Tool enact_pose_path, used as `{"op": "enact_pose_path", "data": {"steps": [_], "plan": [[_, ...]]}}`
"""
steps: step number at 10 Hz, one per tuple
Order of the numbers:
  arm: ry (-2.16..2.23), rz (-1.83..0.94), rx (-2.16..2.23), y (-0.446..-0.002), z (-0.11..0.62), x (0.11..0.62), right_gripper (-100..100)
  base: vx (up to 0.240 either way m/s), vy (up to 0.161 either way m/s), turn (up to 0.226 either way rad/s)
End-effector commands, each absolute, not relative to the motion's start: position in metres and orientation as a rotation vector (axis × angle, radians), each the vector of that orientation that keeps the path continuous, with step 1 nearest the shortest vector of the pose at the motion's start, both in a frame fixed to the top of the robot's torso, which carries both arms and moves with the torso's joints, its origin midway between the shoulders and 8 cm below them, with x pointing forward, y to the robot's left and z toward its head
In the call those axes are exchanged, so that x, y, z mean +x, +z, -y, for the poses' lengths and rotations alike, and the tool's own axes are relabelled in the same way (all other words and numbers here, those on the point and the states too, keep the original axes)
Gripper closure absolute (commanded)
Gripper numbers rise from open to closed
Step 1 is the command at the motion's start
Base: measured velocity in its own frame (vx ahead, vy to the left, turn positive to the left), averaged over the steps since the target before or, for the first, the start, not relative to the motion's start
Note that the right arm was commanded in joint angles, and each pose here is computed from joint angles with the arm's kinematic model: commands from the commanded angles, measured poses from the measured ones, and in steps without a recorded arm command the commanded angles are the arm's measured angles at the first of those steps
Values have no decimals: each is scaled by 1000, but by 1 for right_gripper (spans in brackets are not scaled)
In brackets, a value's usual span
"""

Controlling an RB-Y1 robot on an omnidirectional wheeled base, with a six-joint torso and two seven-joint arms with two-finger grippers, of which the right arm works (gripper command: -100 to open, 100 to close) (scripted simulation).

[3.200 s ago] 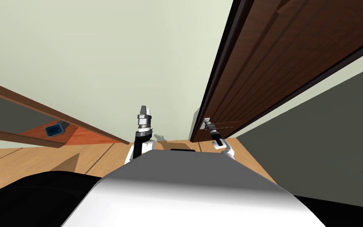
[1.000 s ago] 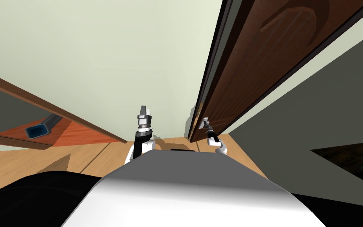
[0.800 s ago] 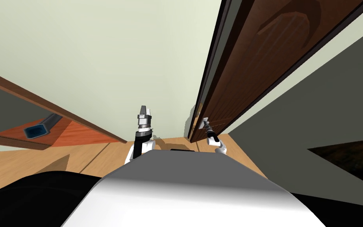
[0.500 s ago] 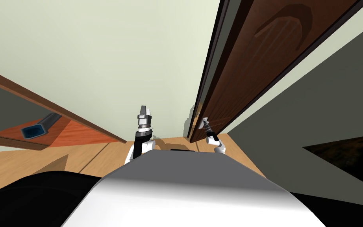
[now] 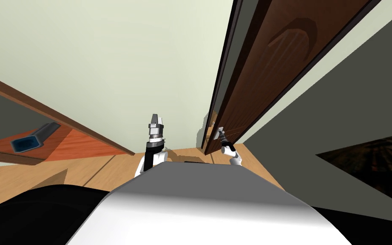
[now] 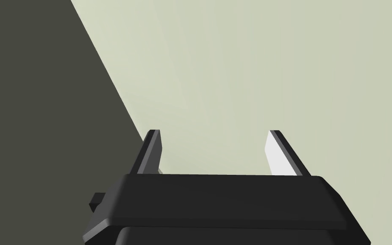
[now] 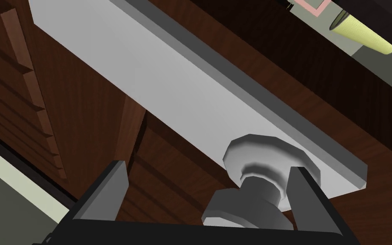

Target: Pull the door open

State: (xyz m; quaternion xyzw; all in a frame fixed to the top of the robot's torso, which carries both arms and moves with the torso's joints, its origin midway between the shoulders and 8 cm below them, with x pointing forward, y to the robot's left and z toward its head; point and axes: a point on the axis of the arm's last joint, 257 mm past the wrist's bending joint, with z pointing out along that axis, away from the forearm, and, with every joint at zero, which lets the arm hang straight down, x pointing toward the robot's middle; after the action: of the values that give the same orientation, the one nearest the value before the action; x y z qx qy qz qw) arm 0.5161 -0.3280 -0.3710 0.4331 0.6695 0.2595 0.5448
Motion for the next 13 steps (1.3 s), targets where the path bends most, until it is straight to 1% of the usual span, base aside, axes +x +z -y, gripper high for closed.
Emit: {"op": "enact_pose_path", "data": {"steps": [1, 3, 4, 6, 7, 11, 13], "plan": [[612, -1567, 1091, -377, 351, 507, 100, -7, -22, 4], [616, -1563, 1098, -377, 351, 507, 100, -3, 7, -4], [661, -1569, 1170, -386, 342, 507, 100, -22, -36, -67], [690, -1547, 1207, -386, 342, 507, 100, -25, -17, -11], [726, -1562, 1264, -395, 332, 507, 100, -36, -29, -63], [769, -1528, 1318, -395, 331, 507, 100, -12, -16, -6], [835, -1520, 1405, -403, 318, 507, 100, -16, -32, -48]]}}
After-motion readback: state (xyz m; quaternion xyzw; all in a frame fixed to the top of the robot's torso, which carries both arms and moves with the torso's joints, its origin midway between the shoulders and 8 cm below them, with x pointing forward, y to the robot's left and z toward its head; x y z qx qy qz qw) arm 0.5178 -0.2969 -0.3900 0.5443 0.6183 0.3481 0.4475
